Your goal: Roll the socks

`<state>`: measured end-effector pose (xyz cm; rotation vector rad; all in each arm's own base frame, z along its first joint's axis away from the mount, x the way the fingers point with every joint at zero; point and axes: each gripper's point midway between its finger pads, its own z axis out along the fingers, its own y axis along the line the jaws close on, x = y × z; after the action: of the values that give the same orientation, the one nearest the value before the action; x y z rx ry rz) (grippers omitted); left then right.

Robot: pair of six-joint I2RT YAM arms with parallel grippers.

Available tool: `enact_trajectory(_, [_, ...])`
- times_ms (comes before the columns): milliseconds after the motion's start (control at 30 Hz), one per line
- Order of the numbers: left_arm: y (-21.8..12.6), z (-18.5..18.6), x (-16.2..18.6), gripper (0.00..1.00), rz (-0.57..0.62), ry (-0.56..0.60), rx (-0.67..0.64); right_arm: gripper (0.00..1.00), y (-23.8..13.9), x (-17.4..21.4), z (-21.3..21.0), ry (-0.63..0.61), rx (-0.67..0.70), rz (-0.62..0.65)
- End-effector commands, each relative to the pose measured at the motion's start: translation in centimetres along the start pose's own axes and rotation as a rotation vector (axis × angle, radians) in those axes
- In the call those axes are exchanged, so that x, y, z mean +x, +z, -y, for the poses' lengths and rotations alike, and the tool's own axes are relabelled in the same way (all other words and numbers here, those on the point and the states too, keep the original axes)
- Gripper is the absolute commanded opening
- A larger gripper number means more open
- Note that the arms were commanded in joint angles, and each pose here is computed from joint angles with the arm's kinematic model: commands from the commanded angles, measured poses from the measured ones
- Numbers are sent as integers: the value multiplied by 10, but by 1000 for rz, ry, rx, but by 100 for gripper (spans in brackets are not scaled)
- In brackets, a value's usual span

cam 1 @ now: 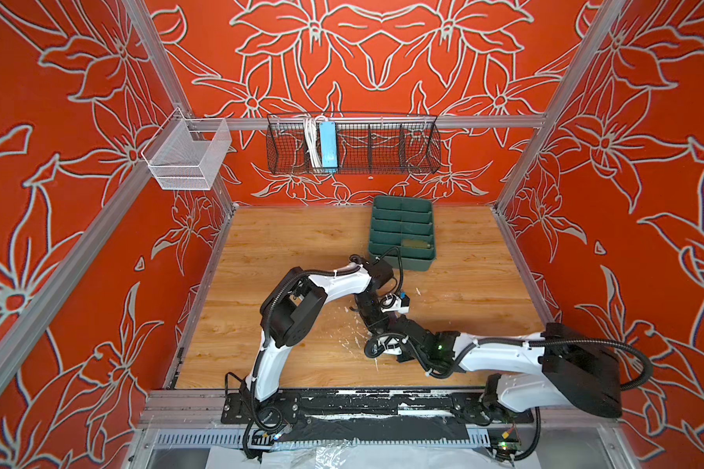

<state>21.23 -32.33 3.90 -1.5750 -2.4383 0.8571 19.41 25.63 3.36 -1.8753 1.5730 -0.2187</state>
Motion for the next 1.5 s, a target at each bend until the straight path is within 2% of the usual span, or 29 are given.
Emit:
enact_trajectory(0, [-14,0,-14,43,93,63,-89,0,2,10,-31,-16,-152,-34])
enact_trajectory(100, [-32,-2,-22,72,197,103,-188,0,-1,11,-39,-14,-205,-41])
enact_trajectory(133, [-39,-3,-24,95,225,112,-219,0,-2,11,-41,-11,-224,-45])
enact_trajectory(167, [-47,-5,-26,98,254,115,-257,0,-3,12,-45,-12,-254,-57])
enact_trajectory(233, [-67,-9,-28,97,332,113,-347,0,-5,12,-50,-2,-298,-75])
enact_trajectory(333, [-115,-23,-24,97,504,68,-574,0,-11,11,-60,21,-401,-89])
enact_trajectory(400, [-160,-36,-9,98,624,0,-815,0,-15,7,-63,52,-468,-89])
enact_trajectory(500, [-227,-38,25,97,820,-114,-1109,0,-19,1,-63,105,-563,-97])
enact_trajectory(567, [-254,-34,50,97,911,-180,-1194,0,-20,-2,-64,143,-644,-108])
enact_trajectory(700, [-282,4,81,97,1039,-150,-1152,0,-21,-7,-60,239,-802,-139])
enact_trajectory(767, [-281,31,86,97,1060,-42,-1085,0,-21,-9,-58,274,-862,-134])
enact_trajectory(900, [-251,106,86,97,1044,400,-845,0,-15,-9,-48,292,-906,-123])
enact_trajectory(933, [-247,112,85,97,1044,450,-824,6,-13,-7,-44,292,-902,-122])
enact_trajectory(1000, [-244,110,83,100,1013,436,-810,13,-7,-3,-36,287,-890,-116])
enact_trajectory(1100, [-237,99,73,98,929,420,-803,18,0,5,-26,297,-858,-101])
enact_trajectory(1200, [-211,90,60,98,824,529,-861,19,6,10,-20,311,-841,-96])
enact_trajectory(1333, [-156,82,45,98,618,792,-1002,19,11,14,-21,309,-853,-109])
enact_trajectory(1467, [-106,67,25,96,492,850,-1068,19,18,20,-20,306,-838,-129])
